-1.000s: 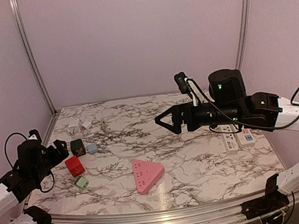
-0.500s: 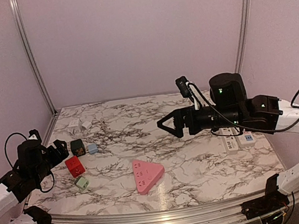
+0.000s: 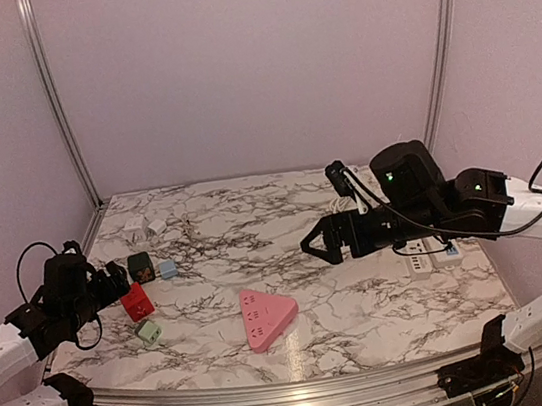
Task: Insert the plug
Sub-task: Pick up the plug at the center of the board.
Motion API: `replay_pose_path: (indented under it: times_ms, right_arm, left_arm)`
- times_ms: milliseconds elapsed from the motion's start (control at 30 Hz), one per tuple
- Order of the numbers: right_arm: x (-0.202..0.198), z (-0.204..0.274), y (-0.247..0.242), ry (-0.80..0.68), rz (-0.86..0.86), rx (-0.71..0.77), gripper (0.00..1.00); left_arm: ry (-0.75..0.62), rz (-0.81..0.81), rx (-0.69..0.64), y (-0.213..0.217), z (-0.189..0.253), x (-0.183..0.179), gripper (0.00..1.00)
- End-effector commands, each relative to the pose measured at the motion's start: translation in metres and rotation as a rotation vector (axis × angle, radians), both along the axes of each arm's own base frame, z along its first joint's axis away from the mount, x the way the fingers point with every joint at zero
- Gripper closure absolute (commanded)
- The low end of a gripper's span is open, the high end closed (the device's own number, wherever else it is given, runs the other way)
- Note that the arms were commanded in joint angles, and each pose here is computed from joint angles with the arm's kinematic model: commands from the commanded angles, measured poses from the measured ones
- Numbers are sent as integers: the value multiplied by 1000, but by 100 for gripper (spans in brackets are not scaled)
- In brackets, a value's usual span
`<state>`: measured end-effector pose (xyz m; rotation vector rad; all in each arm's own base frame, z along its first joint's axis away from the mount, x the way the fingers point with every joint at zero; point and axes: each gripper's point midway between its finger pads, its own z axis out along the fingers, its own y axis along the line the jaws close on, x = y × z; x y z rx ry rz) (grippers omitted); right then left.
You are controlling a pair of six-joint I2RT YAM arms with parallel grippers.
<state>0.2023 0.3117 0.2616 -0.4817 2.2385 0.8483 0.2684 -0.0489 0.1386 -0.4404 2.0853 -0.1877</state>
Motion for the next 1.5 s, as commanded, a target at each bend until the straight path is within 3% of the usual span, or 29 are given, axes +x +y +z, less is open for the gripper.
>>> replay_pose_path:
  times_ms: [0,267,500,1033,1200,1467]
  right_arm:
    - [-1,-12,-9,49,-40,-135,1]
    - [-5,-30,-6,86,-40,-197,2]
    - [-12,-33,-4,89,-47,-204,5]
    - [-26,-37,3,98,-26,-170,2]
    - [-28,-37,5,99,-20,-164,2]
    - [-33,-27,9,80,-15,-145,3]
  left_arm:
    - [50,13,36,3,-2,0,1]
    - [162,40,101,5,-21,5,1]
    - [265,57,147,2,-43,16,1]
    - [403,59,182,-10,-86,33,2]
    - [411,62,180,-11,-90,36,6]
    - [405,72,201,-9,-91,40,27]
